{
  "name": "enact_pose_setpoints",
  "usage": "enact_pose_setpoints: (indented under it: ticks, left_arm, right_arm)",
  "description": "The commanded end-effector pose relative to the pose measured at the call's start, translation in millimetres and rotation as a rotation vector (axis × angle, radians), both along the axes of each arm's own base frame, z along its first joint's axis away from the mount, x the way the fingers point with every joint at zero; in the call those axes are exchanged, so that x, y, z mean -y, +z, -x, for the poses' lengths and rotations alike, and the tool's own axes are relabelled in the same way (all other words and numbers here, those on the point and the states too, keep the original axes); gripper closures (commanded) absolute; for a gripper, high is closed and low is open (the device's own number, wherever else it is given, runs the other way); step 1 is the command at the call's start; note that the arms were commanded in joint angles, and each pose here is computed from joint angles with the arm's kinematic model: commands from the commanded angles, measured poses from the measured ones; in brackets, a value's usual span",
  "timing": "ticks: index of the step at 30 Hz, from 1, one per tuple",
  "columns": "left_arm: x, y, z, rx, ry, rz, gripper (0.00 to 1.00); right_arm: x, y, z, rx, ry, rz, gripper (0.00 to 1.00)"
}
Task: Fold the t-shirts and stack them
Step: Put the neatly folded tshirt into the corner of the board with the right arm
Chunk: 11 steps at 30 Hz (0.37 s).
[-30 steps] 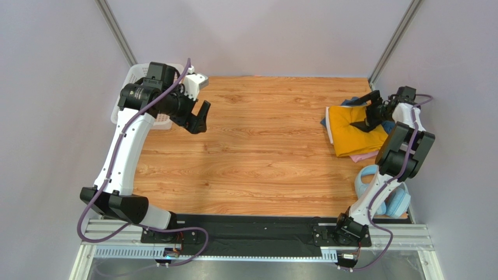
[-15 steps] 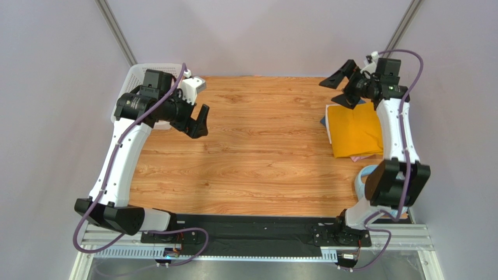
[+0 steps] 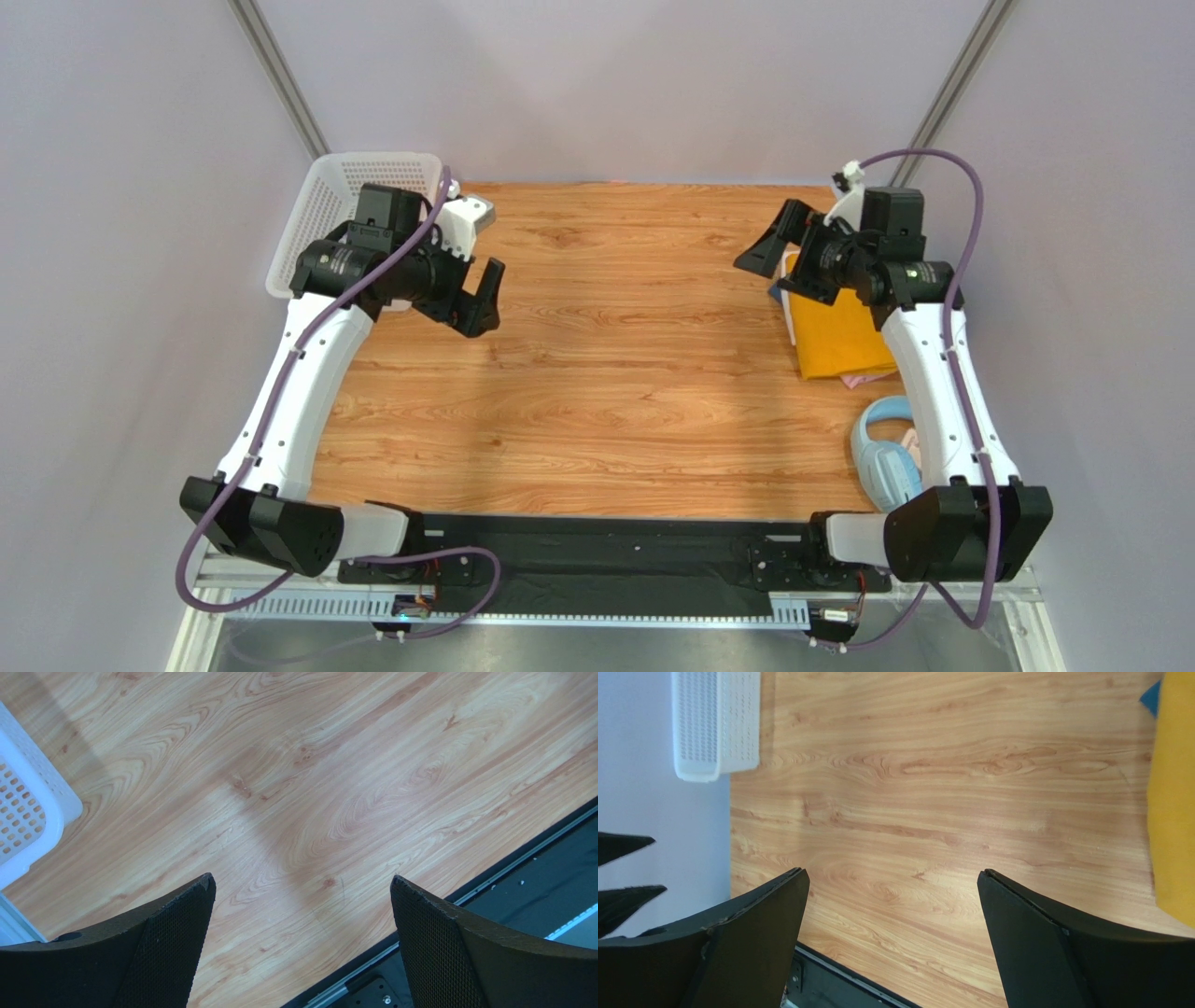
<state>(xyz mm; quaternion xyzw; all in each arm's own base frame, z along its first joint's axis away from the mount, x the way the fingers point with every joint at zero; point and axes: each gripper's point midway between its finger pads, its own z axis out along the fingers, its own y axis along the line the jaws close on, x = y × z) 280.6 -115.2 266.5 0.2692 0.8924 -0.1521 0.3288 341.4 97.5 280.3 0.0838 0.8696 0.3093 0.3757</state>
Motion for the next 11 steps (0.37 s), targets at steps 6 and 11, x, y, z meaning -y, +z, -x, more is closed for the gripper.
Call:
enact_pose_setpoints:
  ticks: [6, 11]
  left_arm:
    - [-5, 17, -17, 0.12, 0.068, 0.017, 0.0]
    - [-5, 19, -20, 0.133, 0.072, 0.019, 0.0]
  right_arm:
    - [-29, 15, 6, 0.087, 0.088, 0.113, 0.0]
    - [-30, 19, 7, 0.098, 0.097, 0.127, 0.0]
